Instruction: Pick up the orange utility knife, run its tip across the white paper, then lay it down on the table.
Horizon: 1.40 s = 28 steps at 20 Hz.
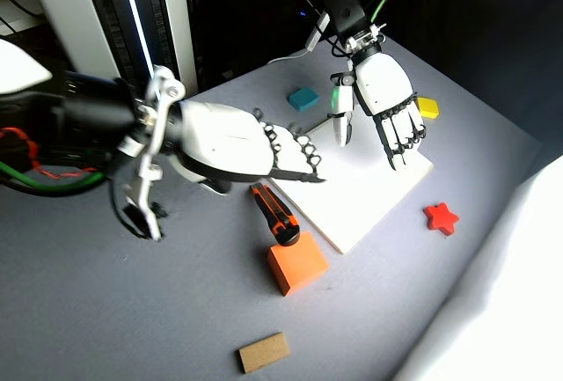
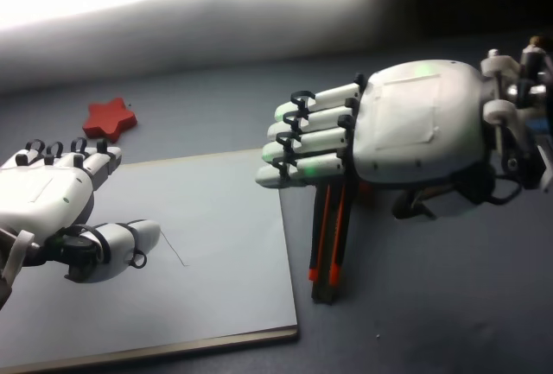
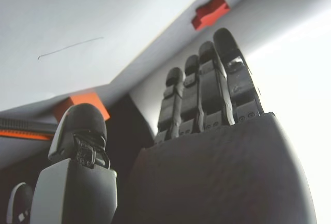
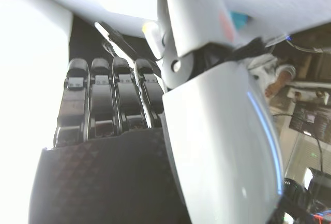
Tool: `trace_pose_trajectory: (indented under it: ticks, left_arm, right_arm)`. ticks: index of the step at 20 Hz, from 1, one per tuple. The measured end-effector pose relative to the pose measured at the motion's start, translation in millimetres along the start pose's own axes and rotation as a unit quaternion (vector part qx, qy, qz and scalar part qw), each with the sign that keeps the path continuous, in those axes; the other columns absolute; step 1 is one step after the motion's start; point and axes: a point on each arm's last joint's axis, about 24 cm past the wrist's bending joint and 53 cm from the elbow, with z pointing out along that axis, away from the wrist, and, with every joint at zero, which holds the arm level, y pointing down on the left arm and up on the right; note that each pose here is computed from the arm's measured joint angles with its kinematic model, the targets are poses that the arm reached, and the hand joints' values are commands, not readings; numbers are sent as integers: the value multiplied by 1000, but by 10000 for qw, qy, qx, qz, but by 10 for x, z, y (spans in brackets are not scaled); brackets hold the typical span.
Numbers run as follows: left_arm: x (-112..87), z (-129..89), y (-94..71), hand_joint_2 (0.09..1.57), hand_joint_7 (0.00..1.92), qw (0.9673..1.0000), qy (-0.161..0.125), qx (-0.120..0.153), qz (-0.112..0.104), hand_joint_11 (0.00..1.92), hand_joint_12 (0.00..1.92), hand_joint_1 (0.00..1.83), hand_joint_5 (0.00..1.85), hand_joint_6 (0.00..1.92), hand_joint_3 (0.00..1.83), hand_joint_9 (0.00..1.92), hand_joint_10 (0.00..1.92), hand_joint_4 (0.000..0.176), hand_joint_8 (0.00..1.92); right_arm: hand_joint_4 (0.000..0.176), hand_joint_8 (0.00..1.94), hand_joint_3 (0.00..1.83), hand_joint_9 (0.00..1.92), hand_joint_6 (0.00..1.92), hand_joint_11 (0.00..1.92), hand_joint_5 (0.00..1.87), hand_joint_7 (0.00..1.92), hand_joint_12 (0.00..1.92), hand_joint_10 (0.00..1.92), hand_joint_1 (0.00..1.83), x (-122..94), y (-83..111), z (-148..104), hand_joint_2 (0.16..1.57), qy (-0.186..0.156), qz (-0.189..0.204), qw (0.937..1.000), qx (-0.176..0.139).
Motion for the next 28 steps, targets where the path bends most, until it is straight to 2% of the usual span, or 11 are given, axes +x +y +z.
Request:
trace_pose_trajectory:
  ticks: [5, 7, 9, 11, 13, 18, 20, 22, 26, 28]
  left_arm:
    - [-32, 15, -12, 1298, 134, 10000, -39, 7, -25, 0, 712, 171, 102, 3, 0, 167, 1, 11, 2]
    - [-52, 24, -11, 1304, 113, 10000, -65, -8, -58, 0, 720, 123, 80, 2, 2, 160, 0, 23, 0]
    - [-59, 27, -9, 1310, 86, 9999, -70, -31, -97, 0, 678, 113, 63, 0, 3, 140, 0, 21, 0]
    - [-71, 33, -29, 1299, 111, 9999, -89, -36, -119, 0, 713, 165, 96, 7, 0, 165, 6, 14, 3]
    - [-63, 37, -50, 1302, 110, 9999, -84, -25, -122, 0, 664, 142, 85, 1, 1, 161, 3, 17, 1]
    - [-62, 39, -41, 1305, 115, 9998, -76, -53, -151, 0, 563, 154, 94, 6, 0, 157, 5, 12, 5]
    - [-67, 40, -48, 1307, 102, 9998, -84, -45, -153, 0, 514, 140, 83, 1, 0, 146, 1, 18, 2]
    - [-66, 40, -44, 1309, 101, 9998, -81, -52, -159, 0, 521, 136, 74, 0, 1, 149, 2, 23, 1]
    - [-93, 63, -8, 1308, 116, 9998, -111, -98, -147, 0, 550, 148, 84, 0, 2, 162, 3, 10, 2]
    - [-104, 66, 4, 1303, 146, 9997, -129, -117, -151, 0, 618, 167, 104, 5, 0, 190, 9, 13, 5]
  right_arm:
    - [0, 0, 0, 0, 0, 0, 0, 0, 0, 0, 1213, 87, -94, 89, 1066, 215, -55, 9997, 110]
    - [0, 0, 0, 0, 0, 0, 0, 0, 0, 0, 1268, 170, -68, 135, 1043, 347, -29, 9994, 77]
    - [0, 0, 0, 0, 0, 0, 0, 0, 0, 0, 1247, 240, -50, 204, 1054, 454, -78, 9989, 8]
    - [0, 0, 0, 0, 0, 0, 0, 0, 0, 0, 1233, 245, -89, 255, 1054, 464, -83, 9989, 29]
    - [0, 0, 0, 0, 0, 0, 0, 0, 0, 0, 1239, 276, -136, 292, 1045, 494, -119, 9987, 85]
    - [0, 0, 0, 0, 0, 0, 0, 0, 0, 0, 1250, 406, -73, 387, 1048, 779, -98, 9969, -42]
    - [0, 0, 0, 0, 0, 0, 0, 0, 0, 0, 1248, 436, -100, 422, 1052, 886, -26, 9961, 1]
    - [0, 0, 0, 0, 0, 0, 0, 0, 0, 0, 1255, 428, -133, 451, 1050, 926, -25, 9957, 21]
    - [0, 0, 0, 0, 0, 0, 0, 0, 0, 0, 1281, 380, -83, 539, 1075, 900, -51, 9959, -41]
    - [0, 0, 0, 0, 0, 0, 0, 0, 0, 0, 1310, 403, -75, 586, 1092, 957, -64, 9954, -57]
